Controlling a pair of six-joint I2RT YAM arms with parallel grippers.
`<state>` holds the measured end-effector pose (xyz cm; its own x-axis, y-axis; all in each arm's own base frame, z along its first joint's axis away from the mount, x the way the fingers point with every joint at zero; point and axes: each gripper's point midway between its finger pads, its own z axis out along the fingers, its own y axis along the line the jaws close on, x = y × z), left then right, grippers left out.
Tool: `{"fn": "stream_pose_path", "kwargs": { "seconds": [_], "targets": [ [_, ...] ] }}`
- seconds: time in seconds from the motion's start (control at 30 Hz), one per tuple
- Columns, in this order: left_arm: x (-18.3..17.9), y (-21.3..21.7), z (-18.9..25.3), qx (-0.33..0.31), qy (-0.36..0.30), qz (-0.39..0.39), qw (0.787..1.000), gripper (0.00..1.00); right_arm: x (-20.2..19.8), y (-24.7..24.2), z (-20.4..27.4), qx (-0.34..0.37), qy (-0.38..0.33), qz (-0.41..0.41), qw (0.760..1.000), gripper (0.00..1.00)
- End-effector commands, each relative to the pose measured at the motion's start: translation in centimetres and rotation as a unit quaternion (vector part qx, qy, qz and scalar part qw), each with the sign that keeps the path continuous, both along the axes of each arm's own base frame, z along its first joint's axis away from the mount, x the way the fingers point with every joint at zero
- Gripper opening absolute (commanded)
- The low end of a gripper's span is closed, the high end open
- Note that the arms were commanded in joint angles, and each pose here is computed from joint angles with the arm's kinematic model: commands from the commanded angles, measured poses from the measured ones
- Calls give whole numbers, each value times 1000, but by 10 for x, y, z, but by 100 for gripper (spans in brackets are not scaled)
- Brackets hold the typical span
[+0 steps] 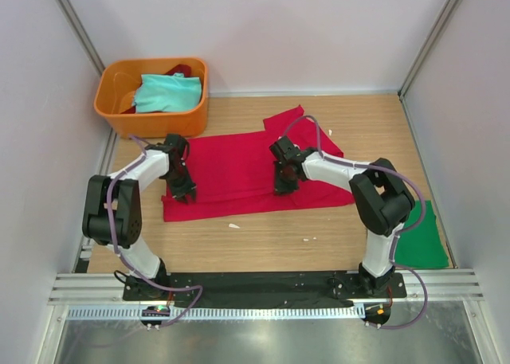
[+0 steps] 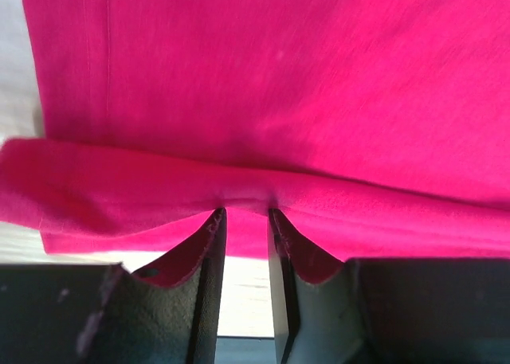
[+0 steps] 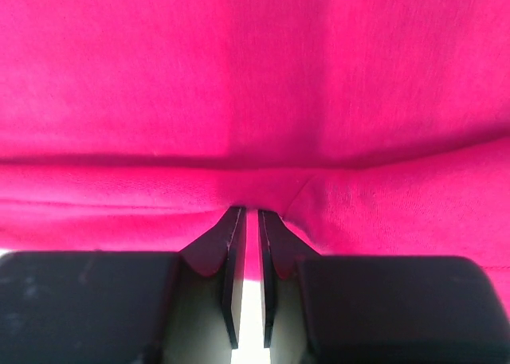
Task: Fold and stack the t-shirts
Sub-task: Fold the tshirt
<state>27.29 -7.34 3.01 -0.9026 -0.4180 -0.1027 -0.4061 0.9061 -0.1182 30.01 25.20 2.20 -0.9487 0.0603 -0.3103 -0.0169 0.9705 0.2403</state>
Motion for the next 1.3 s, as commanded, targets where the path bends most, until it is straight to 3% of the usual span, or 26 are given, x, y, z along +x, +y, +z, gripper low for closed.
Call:
{"fn": "stream_pose_path", "kwargs": {
  "seconds": [0.0,0.17,0.33,0.43,0.6,0.8,1.27],
  "targets": [
    [16,5,4,19,-10,-20,1000,29,22,3,12,-14,-35,-11,999,17],
    [48,14,10,53,-38,-16,998,32,56,6,11,-40,-52,-17,998,18],
    [75,14,55,57,-89,-12,994,39,87,0,43,-82,-78,5,994,19],
    [62,12,68,43,-112,-18,993,43,81,-6,69,-75,-93,7,993,22],
    [29,10,49,27,-85,-41,995,43,51,-27,90,-56,-97,-3,994,30],
    [6,13,23,30,-48,-48,997,40,26,-88,56,-60,-53,-44,996,34],
    [-22,28,-14,36,31,-16,999,40,16,-187,44,-79,-25,-164,983,34]
  ]
}}
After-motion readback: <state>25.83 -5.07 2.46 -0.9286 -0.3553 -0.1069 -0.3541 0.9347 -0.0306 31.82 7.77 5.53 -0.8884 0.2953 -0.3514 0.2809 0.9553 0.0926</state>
